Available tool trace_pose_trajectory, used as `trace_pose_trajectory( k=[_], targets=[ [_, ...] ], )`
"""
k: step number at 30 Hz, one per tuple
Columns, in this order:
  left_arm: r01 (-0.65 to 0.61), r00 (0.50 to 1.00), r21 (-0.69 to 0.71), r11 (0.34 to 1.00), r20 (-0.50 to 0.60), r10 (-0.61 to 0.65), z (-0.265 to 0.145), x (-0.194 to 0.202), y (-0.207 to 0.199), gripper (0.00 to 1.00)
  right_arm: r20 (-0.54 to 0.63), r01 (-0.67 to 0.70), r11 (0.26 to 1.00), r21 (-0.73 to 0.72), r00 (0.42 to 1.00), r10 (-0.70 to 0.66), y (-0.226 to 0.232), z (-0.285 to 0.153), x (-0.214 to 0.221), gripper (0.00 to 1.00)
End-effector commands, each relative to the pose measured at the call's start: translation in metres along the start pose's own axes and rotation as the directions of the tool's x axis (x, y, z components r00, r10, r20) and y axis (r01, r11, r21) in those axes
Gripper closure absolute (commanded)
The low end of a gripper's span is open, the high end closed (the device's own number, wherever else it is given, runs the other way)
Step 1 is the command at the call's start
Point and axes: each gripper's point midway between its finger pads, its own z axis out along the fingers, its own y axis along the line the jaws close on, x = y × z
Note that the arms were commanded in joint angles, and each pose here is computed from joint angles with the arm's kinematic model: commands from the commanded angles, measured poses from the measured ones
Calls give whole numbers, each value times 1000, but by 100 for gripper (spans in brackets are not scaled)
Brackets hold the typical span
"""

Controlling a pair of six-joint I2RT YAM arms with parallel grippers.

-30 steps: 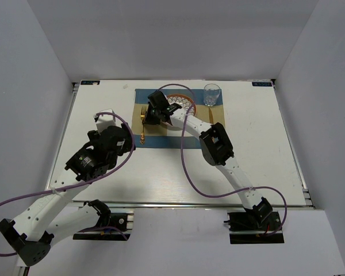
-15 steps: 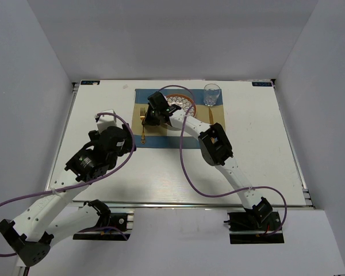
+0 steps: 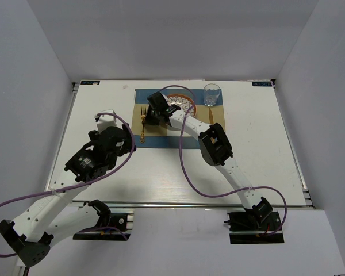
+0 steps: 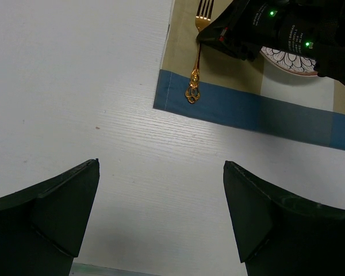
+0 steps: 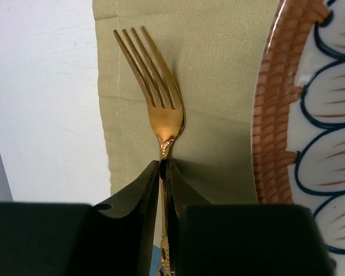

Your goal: Set the dinner table for one person

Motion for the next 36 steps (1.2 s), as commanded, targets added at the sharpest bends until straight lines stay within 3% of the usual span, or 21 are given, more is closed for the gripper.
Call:
trace_pose_trajectory(
  k=[1,5,7,8,22,27,29,30,33,34,36],
  targets=[
    [10,1000,14,1000,16,-10,-3,-3,1,2,36,-1,1000,-25,999,2,11,-1,-6,81],
    [9,1000,14,1000,15,-9,-3,-3,1,2,30,-2,1000,-22,1000,2,11,-2,-4,64],
    [9,1000,15,1000,14,-9,-2,-2,0,2,34,-2,999,-32,999,3,16,-4,-4,46],
    [7,1000,16,1000,13,-7,-2,-2,0,2,39,-1,1000,-30,999,2,17,-5,-5,43],
    [30,999,-21,999,26,-30,-4,-3,8,2,149,-3,999,-37,989,8,51,-82,-36,35],
    [35,999,-72,997,33,-33,-2,-4,16,2,171,167,985,-34,972,-159,53,-149,-42,24],
    [34,999,-79,996,25,-32,-1,-3,15,2,151,300,954,-27,944,-292,29,-187,-25,21],
    [22,1000,-88,996,11,-21,1,0,15,2,161,333,943,2,931,-329,17,-203,-21,11],
    [18,1000,-88,996,-6,-19,1,-1,12,2,193,394,906,157,887,-419,-44,-269,-9,11],
    [14,1000,-85,996,-13,-15,2,-2,9,2,270,383,905,185,866,-421,-46,-306,-21,11],
    [6,1000,-83,997,-24,-8,2,-3,7,2,222,402,876,268,859,-462,-86,-328,-3,11]
  ],
)
